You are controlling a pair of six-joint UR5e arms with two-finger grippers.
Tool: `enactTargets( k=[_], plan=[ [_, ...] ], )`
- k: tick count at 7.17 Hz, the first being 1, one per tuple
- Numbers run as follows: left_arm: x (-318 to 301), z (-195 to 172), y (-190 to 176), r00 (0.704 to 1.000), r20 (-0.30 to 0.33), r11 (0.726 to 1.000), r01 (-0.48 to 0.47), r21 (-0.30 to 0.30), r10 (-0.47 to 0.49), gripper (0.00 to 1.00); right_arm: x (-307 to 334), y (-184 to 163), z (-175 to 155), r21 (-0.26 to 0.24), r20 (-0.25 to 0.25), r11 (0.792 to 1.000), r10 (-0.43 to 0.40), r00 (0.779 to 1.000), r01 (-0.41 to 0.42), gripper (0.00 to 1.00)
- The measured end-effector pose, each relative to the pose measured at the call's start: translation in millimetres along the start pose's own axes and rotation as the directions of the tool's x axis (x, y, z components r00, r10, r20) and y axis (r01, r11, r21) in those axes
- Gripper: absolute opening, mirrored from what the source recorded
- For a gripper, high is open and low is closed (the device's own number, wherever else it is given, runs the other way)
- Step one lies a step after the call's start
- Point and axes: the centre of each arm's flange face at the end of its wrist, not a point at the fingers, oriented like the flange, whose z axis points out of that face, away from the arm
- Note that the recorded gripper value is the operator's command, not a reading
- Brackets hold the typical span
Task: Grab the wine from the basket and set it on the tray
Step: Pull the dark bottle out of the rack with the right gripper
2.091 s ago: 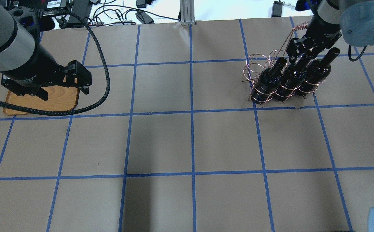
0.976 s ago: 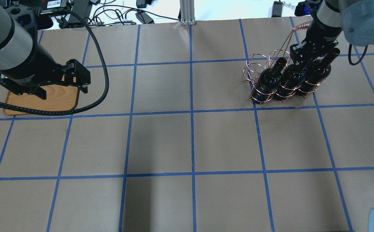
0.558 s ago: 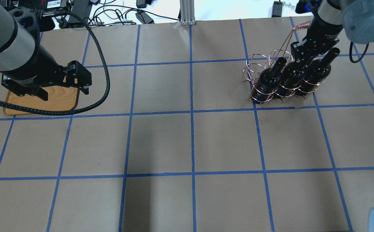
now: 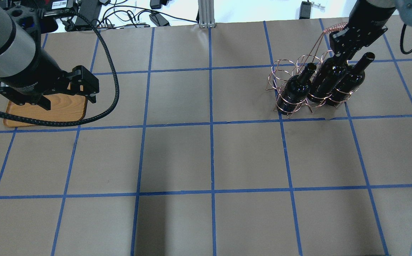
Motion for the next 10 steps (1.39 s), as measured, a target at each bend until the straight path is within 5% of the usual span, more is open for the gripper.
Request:
enactTargets(
  k=[5, 10],
  plan=[
    [-0.8, -0.3, -1.4, 1.000, 0.000, 1.000, -0.001, 0.002, 0.001, 1.00, -38.0, 75.3, -87.4, -0.072, 0.023, 0.997, -0.009, 1.000, 0.010, 0.00],
    [-38.5, -2.3, -12.8, 1.000, 0.013, 1.000, 0.006, 0.008, -0.006, 1.00, -219.3, 56.7, -74.1, -0.037, 0.051, 0.996, 0.086, 0.995, -0.084, 0.00]
  ],
)
